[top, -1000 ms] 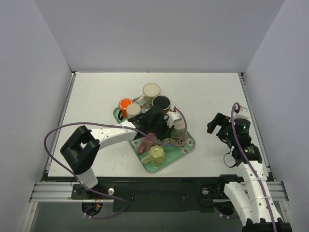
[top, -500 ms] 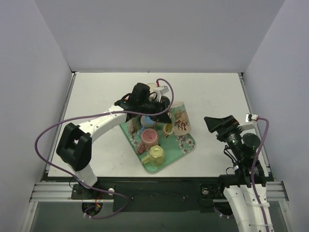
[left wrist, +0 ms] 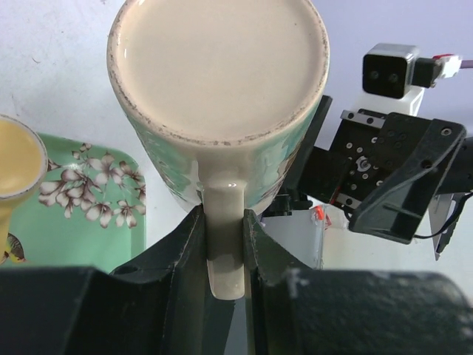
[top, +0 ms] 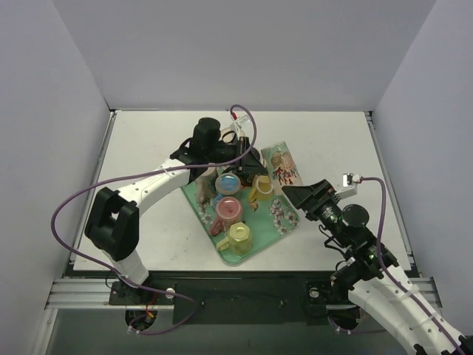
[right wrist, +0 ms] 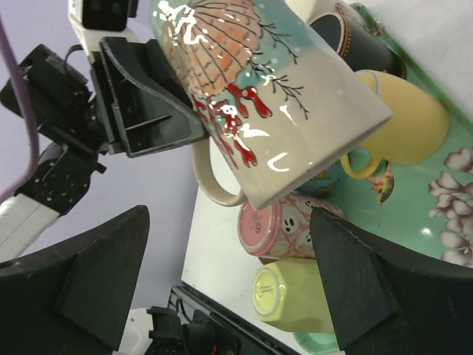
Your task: Turn the mug right side up
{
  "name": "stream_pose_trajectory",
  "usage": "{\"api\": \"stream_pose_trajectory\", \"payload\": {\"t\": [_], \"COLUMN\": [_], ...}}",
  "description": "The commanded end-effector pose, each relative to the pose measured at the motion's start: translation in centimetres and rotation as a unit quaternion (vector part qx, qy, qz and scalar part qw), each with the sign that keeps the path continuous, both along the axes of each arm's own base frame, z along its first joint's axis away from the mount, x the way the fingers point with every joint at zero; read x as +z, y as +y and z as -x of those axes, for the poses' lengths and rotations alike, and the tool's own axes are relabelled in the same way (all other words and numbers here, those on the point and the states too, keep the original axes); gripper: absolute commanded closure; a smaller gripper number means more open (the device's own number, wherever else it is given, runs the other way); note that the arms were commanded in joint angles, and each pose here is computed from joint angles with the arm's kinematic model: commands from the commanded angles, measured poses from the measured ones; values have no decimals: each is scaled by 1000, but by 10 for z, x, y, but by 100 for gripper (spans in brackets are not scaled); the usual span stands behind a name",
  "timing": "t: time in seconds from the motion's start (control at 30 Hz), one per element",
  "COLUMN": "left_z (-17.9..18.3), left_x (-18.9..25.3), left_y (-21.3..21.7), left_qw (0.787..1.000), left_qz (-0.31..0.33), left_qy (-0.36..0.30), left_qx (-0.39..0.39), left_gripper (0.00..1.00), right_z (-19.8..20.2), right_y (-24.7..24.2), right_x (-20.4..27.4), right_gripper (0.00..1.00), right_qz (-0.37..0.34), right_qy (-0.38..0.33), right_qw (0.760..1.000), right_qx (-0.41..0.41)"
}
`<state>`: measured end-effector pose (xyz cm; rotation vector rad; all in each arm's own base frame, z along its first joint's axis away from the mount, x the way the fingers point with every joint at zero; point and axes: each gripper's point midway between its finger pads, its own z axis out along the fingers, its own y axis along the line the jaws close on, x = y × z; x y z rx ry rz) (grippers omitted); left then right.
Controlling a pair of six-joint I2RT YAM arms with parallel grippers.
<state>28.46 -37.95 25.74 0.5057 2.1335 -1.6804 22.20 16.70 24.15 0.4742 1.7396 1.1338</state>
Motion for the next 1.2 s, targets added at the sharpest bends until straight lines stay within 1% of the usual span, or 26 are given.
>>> {"api": "stream_pose_trajectory", "payload": {"t": [0.0, 0.1, 0.13, 0.17, 0.2, 0.27, 0.3, 0.43, 0.5, 0.53, 0.63, 0.7, 0.73, 0.77, 0.8, 0.83, 0.87, 0.9, 0.93, 0.97, 1.0, 1.03, 1.07, 1.1, 1.13, 1.17], "left_z": [3, 8, 13, 18, 21, 32, 34, 37, 37, 36, 34, 33, 33, 35, 35, 32, 27, 20, 12, 2, -8, -21, -25, -32, -34, -35], "left_x": [68, 69, 69, 72, 66, 69, 67, 71, 67, 61, 49, 43, 43, 42, 42, 40, 37, 34, 29, 26, 20, 17, 10, 9, 9, 12], "left_y": [2, 1, -1, -2, -2, -4, -4, -3, -5, -7, -10, -13, -14, -16, -17, -16, -16, -14, -13, -9, -5, -1, 4, 8, 13, 16], "left_qw": [993, 993, 993, 992, 993, 991, 991, 990, 990, 991, 992, 993, 992, 992, 992, 993, 994, 995, 997, 998, 998, 998, 997, 995, 991, 989], "left_qz": [82, 84, 87, 96, 95, 105, 107, 118, 113, 109, 101, 101, 102, 101, 102, 99, 89, 81, 66, 58, 36, 21, -12, -30, -51, -60], "left_qy": [-79, -74, -69, -77, -64, -62, -61, -61, -60, -55, -38, -27, -29, -27, -27, -25, -23, -22, -26, -30, -45, -59, -76, -90, -118, -134], "left_qx": [-17, -26, -33, -39, -41, -53, -55, -56, -56, -56, -57, -60, -62, -67, -69, -66, -60, -51, -39, -26, -11, 13, 14, 29, 27, 32], "left_gripper": [100, 100, 100, 100, 100, 100, 100, 100, 100, 100, 100, 100, 100, 100, 100, 100, 97, 87, 60, 47, 23, 18, 18, 16, 15, 14], "right_z": [-8, -14, -18, -21, -26, -32, -33, -41, -44, -45, -46, -44, -44, -43, -43, -44, -45, -45, -47, -48, -48, -50, -48, -49, -49, -51], "right_y": [-7, -6, -4, -3, -1, 4, 6, 15, 14, 13, 8, 12, 13, 15, 14, 11, 8, 0, -6, -17, -25, -37, -46, -56, -63, -77], "right_x": [17, 10, 21, 20, 22, 35, 48, 64, 70, 69, 77, 83, 86, 86, 87, 86, 79, 88, 69, 81, 61, 72, 56, 70, 46, 62], "right_gripper": [15, 15, 15, 15, 16, 18, 21, 25, 33, 41, 55, 73, 78, 90, 98, 100, 100, 100, 100, 100, 100, 100, 100, 100, 100, 100], "right_qz": [-11, -22, -41, -43, -45, -48, -60, -90, -101, -103, -92, -80, -72, -67, -53, -44, -17, -11, 38, 51, 111, 135, 200, 226, 311, 332], "right_qy": [-3, -12, -35, -40, -49, -77, -95, -123, -137, -139, -159, -169, -176, -176, -177, -173, -159, -163, -137, -138, -107, -103, -80, -76, -38, -35], "right_qw": [999, 998, 997, 996, 996, 994, 992, 987, 984, 983, 980, 981, 980, 981, 982, 982, 985, 983, 986, 982, 980, 974, 965, 957, 938, 926], "right_qx": [-44, -54, -55, -59, -61, -57, -54, -48, -52, -58, -70, -59, -55, -50, -51, -58, -62, -81, -91, -117, -123, -148, -147, -164, -149, -175]}}
